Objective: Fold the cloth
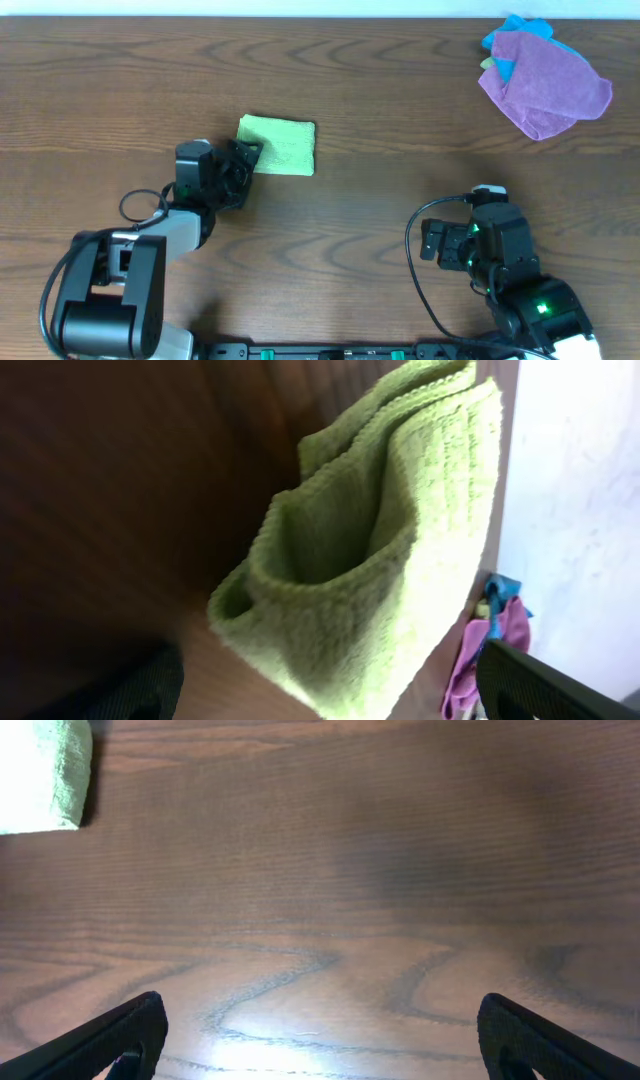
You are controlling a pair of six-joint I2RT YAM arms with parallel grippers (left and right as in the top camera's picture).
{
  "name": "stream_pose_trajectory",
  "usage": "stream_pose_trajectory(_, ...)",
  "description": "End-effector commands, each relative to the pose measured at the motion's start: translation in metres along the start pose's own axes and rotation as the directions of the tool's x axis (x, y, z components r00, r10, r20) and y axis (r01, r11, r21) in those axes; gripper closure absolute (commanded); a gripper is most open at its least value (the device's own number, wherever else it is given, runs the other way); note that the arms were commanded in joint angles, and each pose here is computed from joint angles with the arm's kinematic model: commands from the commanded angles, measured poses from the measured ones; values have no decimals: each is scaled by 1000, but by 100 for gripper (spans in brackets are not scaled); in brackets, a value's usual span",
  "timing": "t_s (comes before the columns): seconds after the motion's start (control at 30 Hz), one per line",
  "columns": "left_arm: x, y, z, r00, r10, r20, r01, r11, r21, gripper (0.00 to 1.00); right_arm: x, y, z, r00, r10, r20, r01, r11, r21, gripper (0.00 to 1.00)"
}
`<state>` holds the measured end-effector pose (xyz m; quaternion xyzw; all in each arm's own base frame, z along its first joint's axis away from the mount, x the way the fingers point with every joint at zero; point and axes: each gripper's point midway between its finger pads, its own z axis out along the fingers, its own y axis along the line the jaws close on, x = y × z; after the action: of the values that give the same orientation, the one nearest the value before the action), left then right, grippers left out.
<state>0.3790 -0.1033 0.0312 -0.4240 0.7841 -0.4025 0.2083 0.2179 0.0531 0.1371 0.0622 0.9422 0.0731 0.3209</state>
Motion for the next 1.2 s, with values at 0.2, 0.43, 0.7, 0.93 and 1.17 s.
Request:
stream_pose_trajectory(0.2,12,28,17,999,-43,-25,41,996,-77,1,1,-4,1,1000,19,1,-19,1000,18,1)
stream_pose_trajectory(0.43,11,46,23,998,-56,-9,54,990,-126,1,1,-4,1,1000,19,1,-19,1000,18,1)
stream_pose_trajectory(0.7,7,52,29,999,-51,6,52,990,-128,16,1,-4,1,1000,19,1,-19,1000,18,1)
stream_pose_trajectory(0.93,9,56,32,999,-41,20,43,988,-146,36,1,-4,1,1000,19,1,-19,1000,18,1)
stream_pose_trajectory(1.17,9,58,33,999,-20,49,28,986,-164,53,1,-4,1,1000,19,1,-19,1000,18,1)
